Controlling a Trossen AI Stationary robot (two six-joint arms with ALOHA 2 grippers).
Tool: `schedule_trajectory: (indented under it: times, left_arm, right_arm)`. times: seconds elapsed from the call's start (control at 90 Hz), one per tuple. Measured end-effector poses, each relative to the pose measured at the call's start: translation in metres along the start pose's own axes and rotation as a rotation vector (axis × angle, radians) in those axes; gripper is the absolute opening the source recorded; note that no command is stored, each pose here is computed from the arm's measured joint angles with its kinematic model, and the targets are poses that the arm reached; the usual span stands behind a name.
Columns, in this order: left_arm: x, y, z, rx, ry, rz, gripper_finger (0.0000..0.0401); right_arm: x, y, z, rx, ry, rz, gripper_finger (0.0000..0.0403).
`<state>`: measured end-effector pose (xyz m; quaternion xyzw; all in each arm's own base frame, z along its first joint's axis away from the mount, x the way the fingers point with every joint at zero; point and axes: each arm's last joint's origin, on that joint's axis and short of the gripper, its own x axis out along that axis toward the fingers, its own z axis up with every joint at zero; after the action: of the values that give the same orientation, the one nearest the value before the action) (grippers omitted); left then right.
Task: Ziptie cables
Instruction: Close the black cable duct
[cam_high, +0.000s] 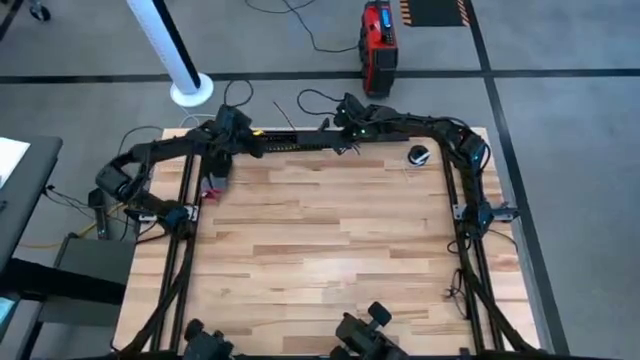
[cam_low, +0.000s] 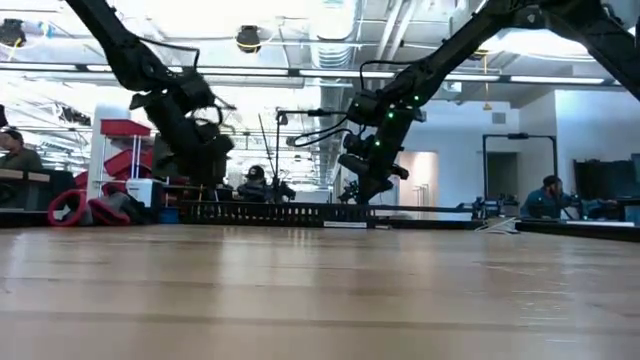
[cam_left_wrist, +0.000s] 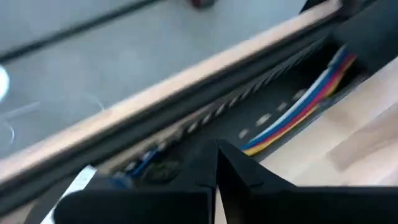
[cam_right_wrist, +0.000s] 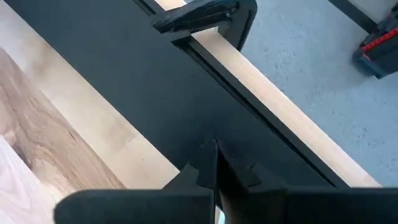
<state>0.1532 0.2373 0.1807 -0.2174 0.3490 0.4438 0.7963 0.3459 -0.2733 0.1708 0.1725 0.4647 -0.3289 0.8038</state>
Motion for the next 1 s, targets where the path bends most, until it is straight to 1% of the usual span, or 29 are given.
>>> schedule_trajectory:
  times: [0.144, 0.311, 0.456, 0.556, 0.767, 1.0]
  left_arm:
    - [0.011, 0.006, -0.005, 0.004, 0.038, -0.002, 0.0]
    - [0.032, 0.007, -0.01, 0.016, 0.062, -0.003, 0.0]
    - [0.048, 0.006, -0.018, 0.005, 0.1, -0.067, 0.0]
    - [0.053, 0.005, -0.016, 0.007, 0.104, -0.092, 0.0]
    - [0.059, 0.005, -0.015, 0.03, 0.103, -0.107, 0.0]
    - [0.059, 0.002, -0.014, 0.027, 0.095, -0.146, 0.0]
  right_arm:
    - [0.0, 0.0, -0.001, -0.003, 0.005, 0.003, 0.0]
    - [0.0, 0.006, -0.002, -0.014, 0.01, 0.019, 0.0]
    - [-0.001, 0.013, -0.003, -0.025, 0.018, 0.031, 0.0]
    - [-0.001, 0.017, -0.004, -0.032, 0.029, 0.037, 0.0]
    - [-0.002, 0.019, -0.005, -0.035, 0.037, 0.061, 0.0]
    - [-0.002, 0.021, -0.005, -0.043, 0.043, 0.148, 0.0]
